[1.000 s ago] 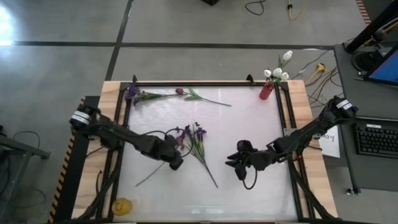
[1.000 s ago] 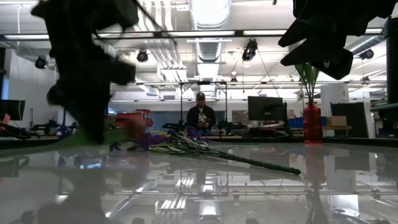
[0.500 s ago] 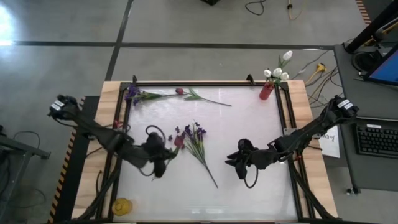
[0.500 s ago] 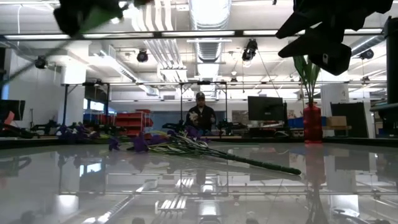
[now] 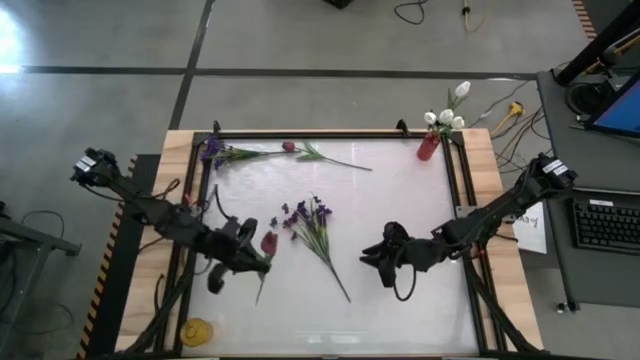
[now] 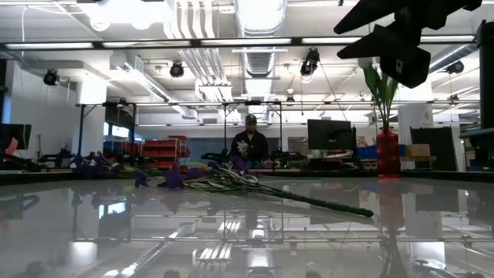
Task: Sort flowers into vase by color
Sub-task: Put the middle red tulip into the yellow flower vase
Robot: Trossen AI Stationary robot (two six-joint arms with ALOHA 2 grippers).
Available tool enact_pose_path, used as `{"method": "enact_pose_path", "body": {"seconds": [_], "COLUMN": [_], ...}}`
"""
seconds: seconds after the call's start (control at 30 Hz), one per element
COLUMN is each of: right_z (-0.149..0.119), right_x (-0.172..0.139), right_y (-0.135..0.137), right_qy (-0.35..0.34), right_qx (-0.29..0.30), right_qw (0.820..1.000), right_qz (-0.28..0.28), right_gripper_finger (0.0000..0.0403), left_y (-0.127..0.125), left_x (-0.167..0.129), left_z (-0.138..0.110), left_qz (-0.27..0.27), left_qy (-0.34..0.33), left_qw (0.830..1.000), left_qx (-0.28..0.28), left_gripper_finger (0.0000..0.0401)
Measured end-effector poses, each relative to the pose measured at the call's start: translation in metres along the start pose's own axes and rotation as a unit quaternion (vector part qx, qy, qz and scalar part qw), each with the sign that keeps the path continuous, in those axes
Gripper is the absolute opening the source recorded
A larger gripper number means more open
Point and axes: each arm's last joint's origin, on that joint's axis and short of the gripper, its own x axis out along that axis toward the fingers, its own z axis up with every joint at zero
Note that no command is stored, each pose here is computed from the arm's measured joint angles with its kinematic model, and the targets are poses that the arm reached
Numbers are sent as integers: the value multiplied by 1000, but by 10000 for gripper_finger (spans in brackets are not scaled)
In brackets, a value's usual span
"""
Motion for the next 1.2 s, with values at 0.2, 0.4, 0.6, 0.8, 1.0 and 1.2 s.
{"method": "enact_pose_path", "body": {"seconds": [0.2, 0.4, 0.6, 0.8, 1.0, 1.2], "right_z": [0, 2, 14, 29, 43, 57], "right_x": [0, 0, -2, -3, -1, -3], "right_y": [1, 2, 11, 20, 19, 24], "right_qy": [-2, -11, -58, -89, -107, -125], "right_qx": [14, 25, 9, -37, -57, -52], "right_qw": [1000, 1000, 998, 995, 992, 991], "right_qz": [4, 11, -2, -9, -22, -18], "right_gripper_finger": [123, 121, 123, 121, 122, 121], "left_y": [0, -3, -14, -26, -28, -37], "left_x": [-15, -19, -30, -50, -56, -62], "left_z": [-4, 1, 19, 38, 30, 15], "left_qz": [-102, -116, -151, -247, -291, -375], "left_qy": [-24, -19, 17, 18, 12, 12], "left_qw": [994, 992, 988, 968, 956, 926], "left_qx": [-31, -37, 36, 46, 34, 42], "left_gripper_finger": [0, 0, 0, 0, 0, 0]}}
